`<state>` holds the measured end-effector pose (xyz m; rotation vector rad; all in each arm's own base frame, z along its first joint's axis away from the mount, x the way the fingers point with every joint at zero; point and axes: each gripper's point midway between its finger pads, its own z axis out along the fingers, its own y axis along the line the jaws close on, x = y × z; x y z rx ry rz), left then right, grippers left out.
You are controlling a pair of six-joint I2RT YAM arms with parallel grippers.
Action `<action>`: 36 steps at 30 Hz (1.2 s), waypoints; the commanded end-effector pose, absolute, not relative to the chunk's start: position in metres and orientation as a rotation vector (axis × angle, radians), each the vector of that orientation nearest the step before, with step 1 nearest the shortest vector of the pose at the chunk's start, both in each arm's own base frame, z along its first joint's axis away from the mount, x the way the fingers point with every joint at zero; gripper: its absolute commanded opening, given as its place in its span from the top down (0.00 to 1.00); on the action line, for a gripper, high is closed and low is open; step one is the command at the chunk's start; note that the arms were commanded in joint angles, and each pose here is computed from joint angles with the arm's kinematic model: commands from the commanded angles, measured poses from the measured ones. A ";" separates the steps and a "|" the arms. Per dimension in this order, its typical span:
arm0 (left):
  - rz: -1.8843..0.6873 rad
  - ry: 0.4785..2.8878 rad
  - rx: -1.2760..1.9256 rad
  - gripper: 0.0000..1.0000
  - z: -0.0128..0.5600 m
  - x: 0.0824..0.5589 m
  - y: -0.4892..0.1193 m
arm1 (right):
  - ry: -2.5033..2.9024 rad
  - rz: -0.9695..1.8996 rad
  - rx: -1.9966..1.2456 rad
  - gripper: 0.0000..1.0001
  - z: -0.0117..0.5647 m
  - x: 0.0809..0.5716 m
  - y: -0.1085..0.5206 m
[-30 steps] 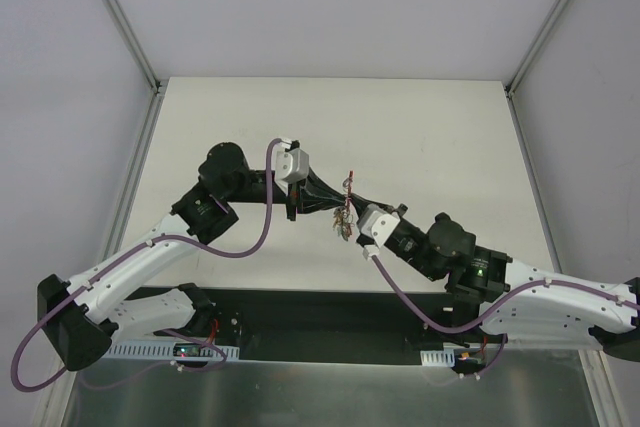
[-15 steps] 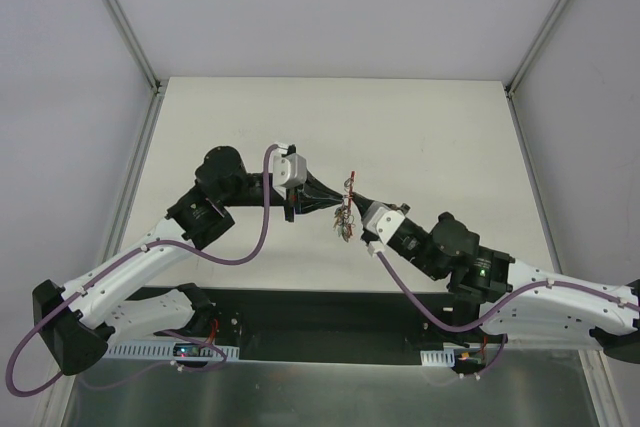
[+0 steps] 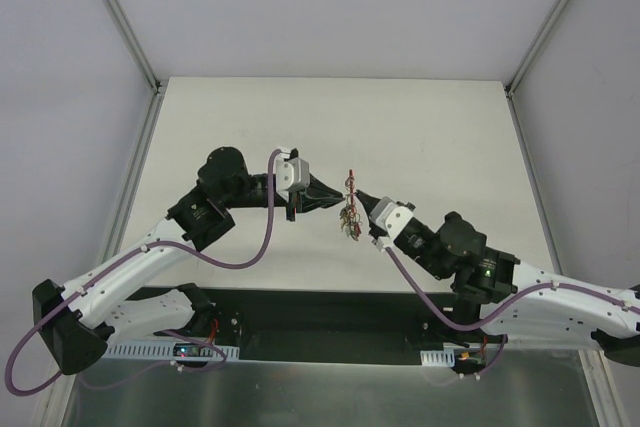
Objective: Remove the keys from the keyring
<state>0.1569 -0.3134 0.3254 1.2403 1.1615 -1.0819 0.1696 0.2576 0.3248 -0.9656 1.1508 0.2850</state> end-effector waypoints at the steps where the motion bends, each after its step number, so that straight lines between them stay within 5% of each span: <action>1: -1.087 1.250 1.283 1.00 0.299 0.152 -0.308 | 1.134 0.268 -0.686 1.00 0.379 0.185 0.220; 36: -0.837 1.304 1.410 1.00 0.248 0.154 -0.323 | 1.402 0.566 -0.258 1.00 0.362 0.216 0.211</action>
